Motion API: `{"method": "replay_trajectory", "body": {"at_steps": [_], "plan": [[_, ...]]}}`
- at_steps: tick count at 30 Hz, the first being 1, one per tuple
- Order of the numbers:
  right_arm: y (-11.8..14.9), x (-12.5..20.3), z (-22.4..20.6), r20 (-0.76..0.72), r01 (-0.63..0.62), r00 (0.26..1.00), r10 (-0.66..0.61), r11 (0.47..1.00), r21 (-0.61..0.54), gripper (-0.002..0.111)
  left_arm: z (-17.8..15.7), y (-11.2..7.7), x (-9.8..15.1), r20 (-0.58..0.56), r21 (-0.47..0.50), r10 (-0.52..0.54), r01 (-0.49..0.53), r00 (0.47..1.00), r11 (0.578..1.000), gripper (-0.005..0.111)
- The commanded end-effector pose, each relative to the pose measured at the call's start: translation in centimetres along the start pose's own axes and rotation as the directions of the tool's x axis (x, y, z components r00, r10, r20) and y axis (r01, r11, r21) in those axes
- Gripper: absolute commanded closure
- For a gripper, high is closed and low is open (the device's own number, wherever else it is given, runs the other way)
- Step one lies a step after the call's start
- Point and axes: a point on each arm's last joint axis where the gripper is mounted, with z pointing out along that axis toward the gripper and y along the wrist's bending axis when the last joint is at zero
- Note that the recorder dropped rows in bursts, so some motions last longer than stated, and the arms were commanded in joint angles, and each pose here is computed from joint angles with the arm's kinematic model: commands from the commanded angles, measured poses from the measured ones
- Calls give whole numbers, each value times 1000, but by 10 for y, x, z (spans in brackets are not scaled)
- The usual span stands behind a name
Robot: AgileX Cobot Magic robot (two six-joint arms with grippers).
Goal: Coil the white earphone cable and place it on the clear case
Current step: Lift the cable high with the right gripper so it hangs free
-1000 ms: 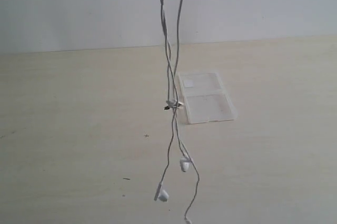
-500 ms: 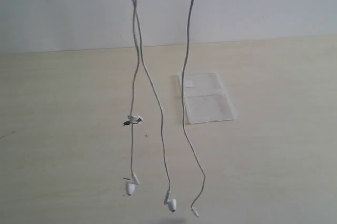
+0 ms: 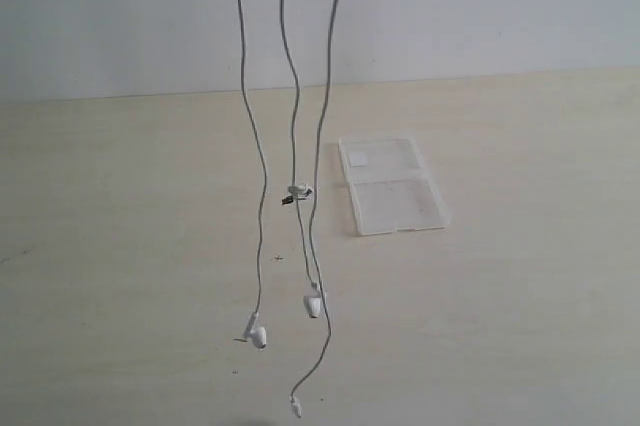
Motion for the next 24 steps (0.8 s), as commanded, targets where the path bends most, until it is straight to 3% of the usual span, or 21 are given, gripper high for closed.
{"method": "replay_trajectory", "body": {"at_steps": [1, 7, 10, 12, 14, 15, 16, 17, 18, 20, 21, 24], "plan": [[-1, -4, -2, 31, 3, 1000, -3, 1000, 14, 108, -5, 7, -28, 313, 37, -357, 364, 880, 931, 107], [0, -7, -2, 58, -12, 998, 12, 1000, 6, 108, -12, 11, -42, 469, 107, -437, 442, 767, 891, 107], [1, -9, -3, 71, -17, 997, 17, 1000, -3, 108, -12, 11, -43, 458, 165, -543, 532, 704, 830, 107], [2, -9, -3, 72, -18, 997, 18, 1000, -4, 108, -11, 11, -41, 405, 225, -671, 644, 621, 732, 107], [2, -9, -3, 67, -17, 998, 18, 1000, -8, 108, -9, 9, -37, 313, 272, -808, 768, 499, 580, 107], [2, -8, -3, 63, -16, 998, 16, 1000, -10, 108, -7, 8, -34, 274, 274, -841, 801, 467, 533, 107], [2, -8, -3, 58, -15, 998, 15, 1000, -13, 108, -6, 7, -31, 237, 259, -855, 818, 461, 513, 107], [3, -8, -3, 56, -17, 998, 17, 1000, -14, 108, -5, 4, -29, 204, 245, -852, 818, 482, 521, 107], [3, -8, -3, 55, -17, 998, 17, 1000, -15, 108, -4, 2, -27, 185, 227, -831, 799, 525, 556, 107], [3, -8, -3, 55, -17, 998, 17, 1000, -15, 108, -4, -1, -25, 169, 207, -747, 718, 643, 664, 107], [3, -8, -3, 53, -15, 998, 16, 1000, -14, 108, -5, -3, -28, 174, 215, -715, 682, 678, 699, 107], [2, -7, -3, 46, -8, 999, 8, 1000, -5, 108, -8, -9, -43, 186, 232, -667, 627, 721, 743, 107]]}}
